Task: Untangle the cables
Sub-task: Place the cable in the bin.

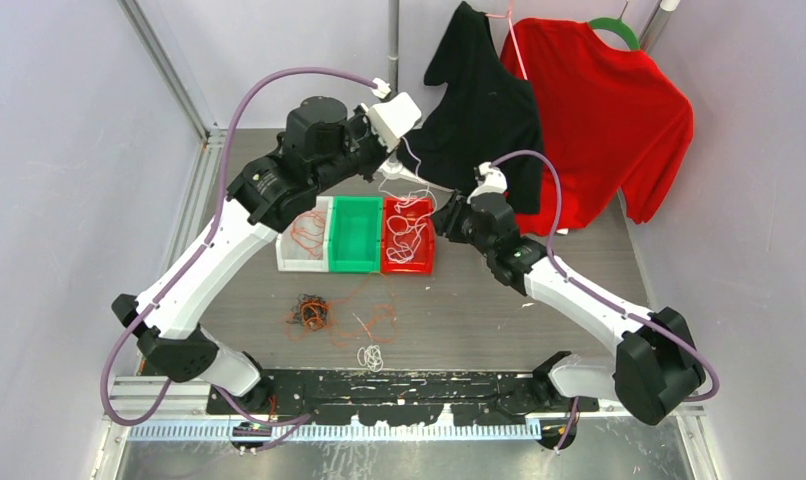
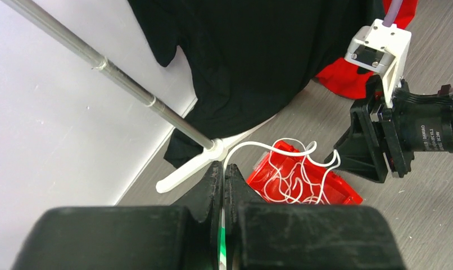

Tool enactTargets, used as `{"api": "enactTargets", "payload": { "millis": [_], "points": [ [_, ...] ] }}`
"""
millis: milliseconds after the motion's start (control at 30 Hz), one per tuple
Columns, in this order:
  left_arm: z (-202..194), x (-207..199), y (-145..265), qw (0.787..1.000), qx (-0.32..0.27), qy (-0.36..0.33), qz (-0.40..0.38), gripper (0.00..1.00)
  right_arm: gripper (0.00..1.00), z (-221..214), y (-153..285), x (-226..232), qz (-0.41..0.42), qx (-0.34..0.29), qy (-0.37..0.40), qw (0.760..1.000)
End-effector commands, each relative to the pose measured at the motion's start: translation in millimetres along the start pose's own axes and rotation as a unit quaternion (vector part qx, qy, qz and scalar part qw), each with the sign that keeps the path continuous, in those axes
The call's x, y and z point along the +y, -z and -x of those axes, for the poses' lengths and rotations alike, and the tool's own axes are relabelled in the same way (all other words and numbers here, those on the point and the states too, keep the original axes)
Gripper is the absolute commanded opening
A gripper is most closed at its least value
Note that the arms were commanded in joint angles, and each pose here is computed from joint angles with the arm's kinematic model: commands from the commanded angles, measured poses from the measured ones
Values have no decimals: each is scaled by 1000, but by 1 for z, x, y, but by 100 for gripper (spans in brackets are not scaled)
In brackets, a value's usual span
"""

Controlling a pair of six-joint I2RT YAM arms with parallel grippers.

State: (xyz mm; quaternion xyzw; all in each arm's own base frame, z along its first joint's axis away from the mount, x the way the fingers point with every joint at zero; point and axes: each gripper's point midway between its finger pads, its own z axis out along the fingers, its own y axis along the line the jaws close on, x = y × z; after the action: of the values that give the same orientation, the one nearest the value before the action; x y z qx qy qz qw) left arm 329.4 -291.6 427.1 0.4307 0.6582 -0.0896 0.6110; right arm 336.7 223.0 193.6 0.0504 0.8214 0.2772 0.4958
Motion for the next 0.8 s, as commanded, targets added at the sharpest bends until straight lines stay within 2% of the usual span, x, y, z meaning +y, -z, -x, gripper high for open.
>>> {"api": "enactTargets", "payload": {
  "millis": [0,333,767],
  "points": [
    [7,4,21,1000,-9,11,10,0,40,2,2,-24,-42,-17,-35,998],
    [-44,-26,-12,998,56,26,-24,0,38,31,-18,-25,-39,-39,-79,995],
    [-112,-57,-90,988,146,21,-47,0,34,54,2,-45,-67,-79,-81,991]
  ]
}}
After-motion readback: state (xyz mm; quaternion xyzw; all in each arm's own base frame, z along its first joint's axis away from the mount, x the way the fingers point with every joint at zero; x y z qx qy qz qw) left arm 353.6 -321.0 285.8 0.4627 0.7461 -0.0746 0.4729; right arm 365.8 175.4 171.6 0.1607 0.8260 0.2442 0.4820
